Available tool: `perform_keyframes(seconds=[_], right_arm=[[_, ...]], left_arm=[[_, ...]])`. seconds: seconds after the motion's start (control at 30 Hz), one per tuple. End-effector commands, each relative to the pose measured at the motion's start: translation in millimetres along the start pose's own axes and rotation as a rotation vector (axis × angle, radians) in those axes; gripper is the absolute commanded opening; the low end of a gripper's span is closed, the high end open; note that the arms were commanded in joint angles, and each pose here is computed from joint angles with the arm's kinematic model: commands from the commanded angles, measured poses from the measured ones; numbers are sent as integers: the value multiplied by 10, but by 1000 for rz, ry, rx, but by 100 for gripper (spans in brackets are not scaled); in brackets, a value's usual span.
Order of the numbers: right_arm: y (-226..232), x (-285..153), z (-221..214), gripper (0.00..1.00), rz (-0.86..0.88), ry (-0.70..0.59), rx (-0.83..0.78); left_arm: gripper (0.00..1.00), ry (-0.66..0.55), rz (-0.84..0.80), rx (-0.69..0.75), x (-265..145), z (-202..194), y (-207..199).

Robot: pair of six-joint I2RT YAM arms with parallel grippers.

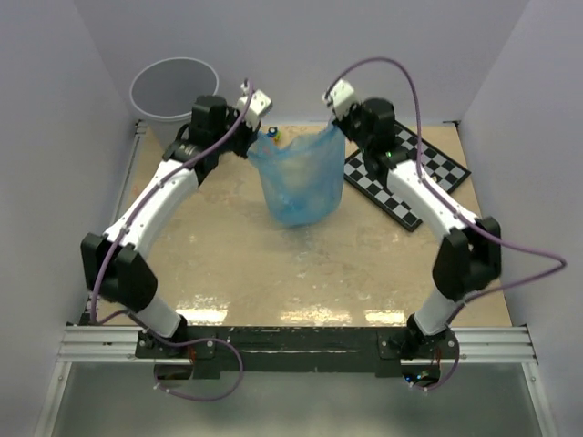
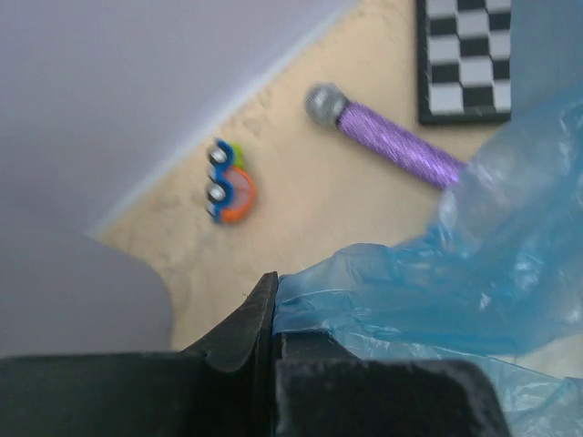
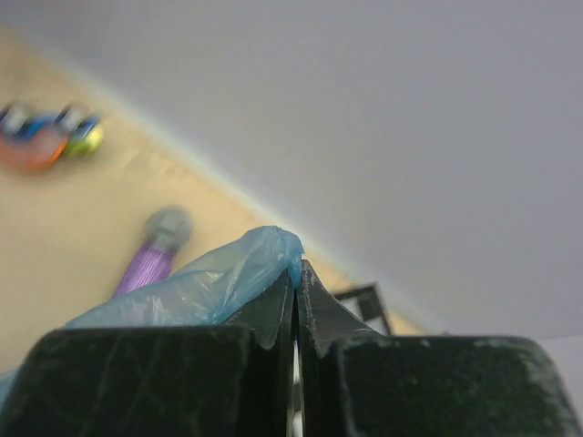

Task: Put the trash bags into the trash bin

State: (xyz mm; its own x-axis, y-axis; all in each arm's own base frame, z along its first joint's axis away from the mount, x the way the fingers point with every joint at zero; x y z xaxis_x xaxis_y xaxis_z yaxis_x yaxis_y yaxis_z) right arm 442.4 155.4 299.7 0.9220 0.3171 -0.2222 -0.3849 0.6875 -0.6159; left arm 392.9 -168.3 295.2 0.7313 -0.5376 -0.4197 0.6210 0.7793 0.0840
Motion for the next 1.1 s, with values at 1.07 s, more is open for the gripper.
perform_keyframes(seconds=[1.07], right_arm=[[646, -2619, 216, 0, 296, -502, -374]], left_arm=[[0, -422, -469, 949, -1603, -792, -1564]])
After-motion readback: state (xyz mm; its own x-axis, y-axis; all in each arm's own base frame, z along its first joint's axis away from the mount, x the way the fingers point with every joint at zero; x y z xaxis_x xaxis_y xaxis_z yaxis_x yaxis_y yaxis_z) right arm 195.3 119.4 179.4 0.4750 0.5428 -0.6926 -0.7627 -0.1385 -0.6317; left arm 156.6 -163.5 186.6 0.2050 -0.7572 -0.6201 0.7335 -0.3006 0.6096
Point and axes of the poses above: each gripper's point midway between its finger pads, its own x axis out along the fingers, its own y axis along the line the jaws close on, z = x × y, the point moved 5 cm from there along -x, back along the fingers, and after that the axes turned 7 degrees about -x, right-handed, at the moved point
